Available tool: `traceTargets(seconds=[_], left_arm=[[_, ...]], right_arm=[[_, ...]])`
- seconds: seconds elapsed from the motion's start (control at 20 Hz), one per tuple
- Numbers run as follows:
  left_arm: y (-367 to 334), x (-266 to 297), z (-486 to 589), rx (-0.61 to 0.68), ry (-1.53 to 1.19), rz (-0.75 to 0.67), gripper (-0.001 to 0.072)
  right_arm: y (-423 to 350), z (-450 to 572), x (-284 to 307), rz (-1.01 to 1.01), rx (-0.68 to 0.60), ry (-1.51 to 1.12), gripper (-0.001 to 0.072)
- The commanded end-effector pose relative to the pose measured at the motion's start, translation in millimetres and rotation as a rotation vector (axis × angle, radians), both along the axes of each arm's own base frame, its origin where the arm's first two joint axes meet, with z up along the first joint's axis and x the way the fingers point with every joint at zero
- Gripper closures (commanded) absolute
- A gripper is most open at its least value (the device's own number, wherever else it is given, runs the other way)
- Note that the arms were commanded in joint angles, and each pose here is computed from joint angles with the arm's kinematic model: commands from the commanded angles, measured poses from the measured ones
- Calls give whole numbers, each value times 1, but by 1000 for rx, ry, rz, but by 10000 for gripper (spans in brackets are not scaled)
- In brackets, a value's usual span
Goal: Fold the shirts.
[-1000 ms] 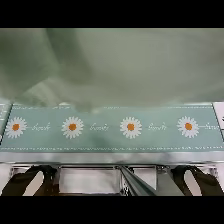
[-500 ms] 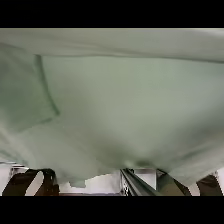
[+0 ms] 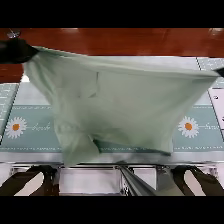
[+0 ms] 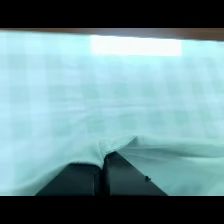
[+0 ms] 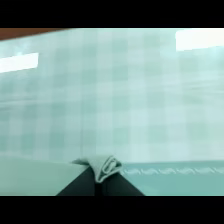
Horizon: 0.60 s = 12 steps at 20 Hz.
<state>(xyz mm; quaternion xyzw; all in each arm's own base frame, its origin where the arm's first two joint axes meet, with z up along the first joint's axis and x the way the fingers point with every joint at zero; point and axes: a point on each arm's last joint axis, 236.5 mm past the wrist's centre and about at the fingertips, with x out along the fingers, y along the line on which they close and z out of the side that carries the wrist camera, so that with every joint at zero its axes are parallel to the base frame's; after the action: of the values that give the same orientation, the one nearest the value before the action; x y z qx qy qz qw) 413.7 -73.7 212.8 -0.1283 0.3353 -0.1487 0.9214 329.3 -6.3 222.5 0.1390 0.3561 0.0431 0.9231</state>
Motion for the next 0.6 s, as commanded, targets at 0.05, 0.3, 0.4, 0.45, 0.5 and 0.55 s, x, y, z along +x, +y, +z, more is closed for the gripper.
traceTargets(seconds=[0.05, 0.3, 0.4, 0.45, 0.5, 0.55], left_arm=[[-11, 94, -76, -85, 8, 114, 686], [-20, 144, -137, -194, 86, 230, 686], [-29, 143, -169, -249, 186, 242, 685], [-33, 141, -182, -254, 224, 237, 686], [-36, 138, -194, -250, 258, 231, 686], [-36, 135, -204, -246, 287, 228, 686]], right_arm=[[-7, -78, 103, 6, 172, 43, 693], [-3, -156, 189, -2, 272, 140, 693], [-2, -181, 210, -37, 343, 205, 693], [-1, -191, 216, -47, 376, 240, 693], [1, -200, 217, -39, 387, 269, 693], [4, -206, 216, -30, 399, 292, 693]])
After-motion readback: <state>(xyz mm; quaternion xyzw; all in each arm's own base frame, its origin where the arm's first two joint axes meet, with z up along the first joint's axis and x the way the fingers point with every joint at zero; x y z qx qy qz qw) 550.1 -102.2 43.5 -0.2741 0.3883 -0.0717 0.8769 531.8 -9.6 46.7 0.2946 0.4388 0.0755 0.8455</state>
